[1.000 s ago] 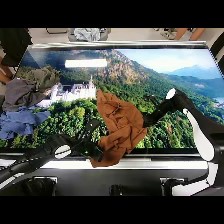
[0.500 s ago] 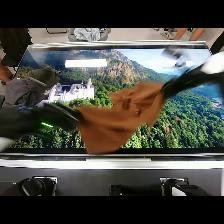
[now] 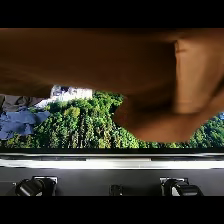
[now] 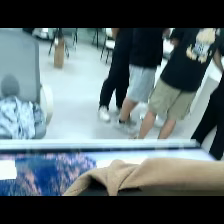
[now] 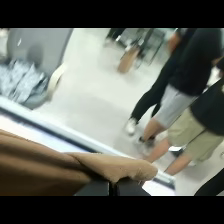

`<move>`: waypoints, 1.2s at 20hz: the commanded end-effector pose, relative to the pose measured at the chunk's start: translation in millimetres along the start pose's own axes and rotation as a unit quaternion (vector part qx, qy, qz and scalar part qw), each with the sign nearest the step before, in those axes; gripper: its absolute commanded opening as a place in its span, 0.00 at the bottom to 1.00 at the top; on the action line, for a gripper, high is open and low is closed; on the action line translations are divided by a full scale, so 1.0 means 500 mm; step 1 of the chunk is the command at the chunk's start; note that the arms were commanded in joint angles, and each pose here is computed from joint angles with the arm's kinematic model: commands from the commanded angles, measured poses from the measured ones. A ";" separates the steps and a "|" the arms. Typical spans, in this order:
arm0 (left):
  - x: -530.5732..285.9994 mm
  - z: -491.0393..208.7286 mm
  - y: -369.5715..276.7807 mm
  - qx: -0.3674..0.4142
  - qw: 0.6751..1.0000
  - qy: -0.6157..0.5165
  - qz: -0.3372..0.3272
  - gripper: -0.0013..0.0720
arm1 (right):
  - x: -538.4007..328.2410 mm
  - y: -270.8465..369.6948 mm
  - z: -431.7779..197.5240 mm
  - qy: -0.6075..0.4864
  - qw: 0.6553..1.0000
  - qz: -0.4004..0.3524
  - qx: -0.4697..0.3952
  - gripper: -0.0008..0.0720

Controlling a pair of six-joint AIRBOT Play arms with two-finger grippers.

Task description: Fold the shirts.

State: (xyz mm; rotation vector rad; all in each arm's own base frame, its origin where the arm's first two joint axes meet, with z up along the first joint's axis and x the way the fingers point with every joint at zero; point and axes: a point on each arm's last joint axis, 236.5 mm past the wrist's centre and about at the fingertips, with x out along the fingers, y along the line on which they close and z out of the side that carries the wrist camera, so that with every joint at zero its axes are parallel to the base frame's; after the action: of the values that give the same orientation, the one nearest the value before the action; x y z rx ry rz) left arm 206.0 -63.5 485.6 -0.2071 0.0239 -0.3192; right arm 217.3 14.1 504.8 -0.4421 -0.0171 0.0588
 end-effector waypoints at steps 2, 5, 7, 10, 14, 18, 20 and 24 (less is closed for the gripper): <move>0.001 0.025 -0.001 0.010 1.000 -0.019 0.001 0.05 | -0.032 -0.024 0.011 -0.010 1.000 -0.026 0.002 0.07; 0.054 -0.003 0.006 0.023 1.000 0.007 0.019 0.05 | 0.035 -0.019 -0.038 0.042 0.999 -0.017 -0.002 0.07; 0.128 -0.071 0.028 0.043 0.996 0.065 0.053 0.05 | 0.120 0.015 -0.117 0.121 0.992 0.020 0.008 0.07; 0.260 -0.298 0.134 0.061 0.956 0.244 0.151 0.05 | 0.286 0.084 -0.306 0.278 0.957 0.083 0.007 0.07; 0.391 -0.608 0.312 0.027 0.887 0.402 0.226 0.05 | 0.559 0.203 -0.556 0.369 0.920 0.127 0.045 0.07; 0.449 -0.838 0.364 -0.079 0.832 0.502 0.221 0.05 | 0.675 0.415 -0.759 0.423 0.862 0.226 0.162 0.07; 0.456 -0.911 0.359 -0.110 0.811 0.534 0.214 0.05 | 0.668 0.503 -0.817 0.455 0.819 0.276 0.213 0.07; 0.436 -0.939 0.336 -0.105 0.788 0.583 0.166 0.50 | 0.667 0.510 -0.825 0.455 0.809 0.297 0.224 0.54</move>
State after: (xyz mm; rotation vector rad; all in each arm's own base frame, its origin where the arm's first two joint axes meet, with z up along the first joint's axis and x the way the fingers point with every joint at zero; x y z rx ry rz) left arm 449.3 -59.0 13.4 -0.1878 1.2240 0.0427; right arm 549.0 76.8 40.5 -0.0140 1.0461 0.3920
